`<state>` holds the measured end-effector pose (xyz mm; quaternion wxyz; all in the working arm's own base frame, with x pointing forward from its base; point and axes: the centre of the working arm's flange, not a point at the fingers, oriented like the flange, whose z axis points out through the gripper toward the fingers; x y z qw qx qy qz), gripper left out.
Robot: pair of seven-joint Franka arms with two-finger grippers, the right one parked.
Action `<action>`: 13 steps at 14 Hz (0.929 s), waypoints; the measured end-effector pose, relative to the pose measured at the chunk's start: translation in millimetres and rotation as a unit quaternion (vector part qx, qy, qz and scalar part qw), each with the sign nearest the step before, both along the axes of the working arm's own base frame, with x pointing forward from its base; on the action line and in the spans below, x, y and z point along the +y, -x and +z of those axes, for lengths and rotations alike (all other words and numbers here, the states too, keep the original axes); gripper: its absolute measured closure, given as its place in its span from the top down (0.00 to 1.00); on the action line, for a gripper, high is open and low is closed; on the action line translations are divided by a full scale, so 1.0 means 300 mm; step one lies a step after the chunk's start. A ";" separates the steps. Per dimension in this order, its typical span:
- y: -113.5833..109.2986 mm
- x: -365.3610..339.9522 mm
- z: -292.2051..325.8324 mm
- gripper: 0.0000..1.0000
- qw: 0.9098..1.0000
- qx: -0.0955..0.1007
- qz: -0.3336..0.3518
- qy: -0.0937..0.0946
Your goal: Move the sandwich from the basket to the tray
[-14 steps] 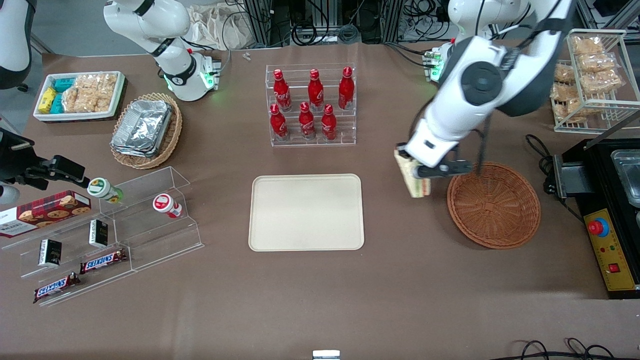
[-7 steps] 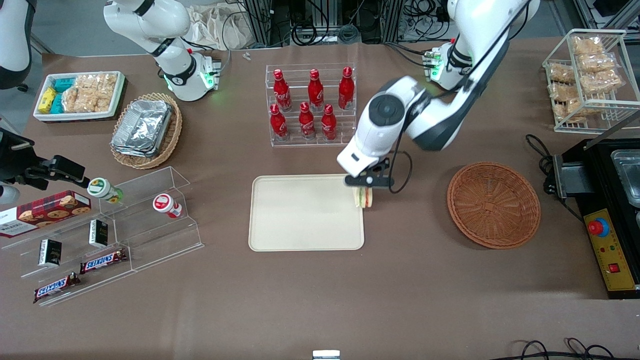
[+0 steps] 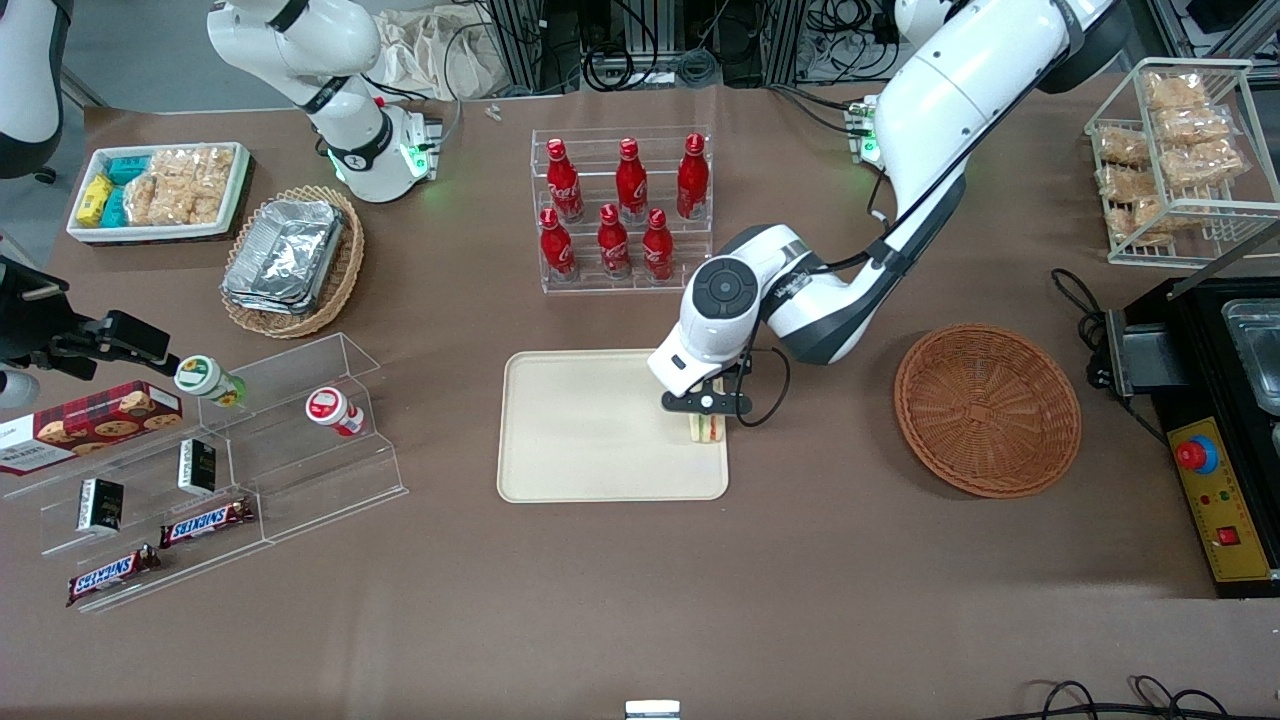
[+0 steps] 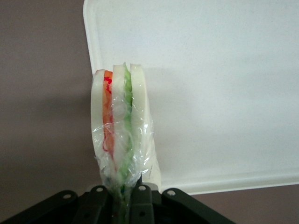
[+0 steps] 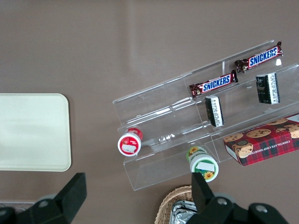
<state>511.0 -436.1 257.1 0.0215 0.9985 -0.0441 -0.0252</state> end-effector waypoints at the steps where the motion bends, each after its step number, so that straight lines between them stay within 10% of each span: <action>1: -0.004 -0.005 -0.005 0.15 1.000 -0.007 -0.003 0.003; 9: -0.042 -0.004 0.054 0.81 1.000 -0.027 0.005 0.005; 13: -0.114 0.137 0.404 1.00 0.997 -0.017 0.051 -0.059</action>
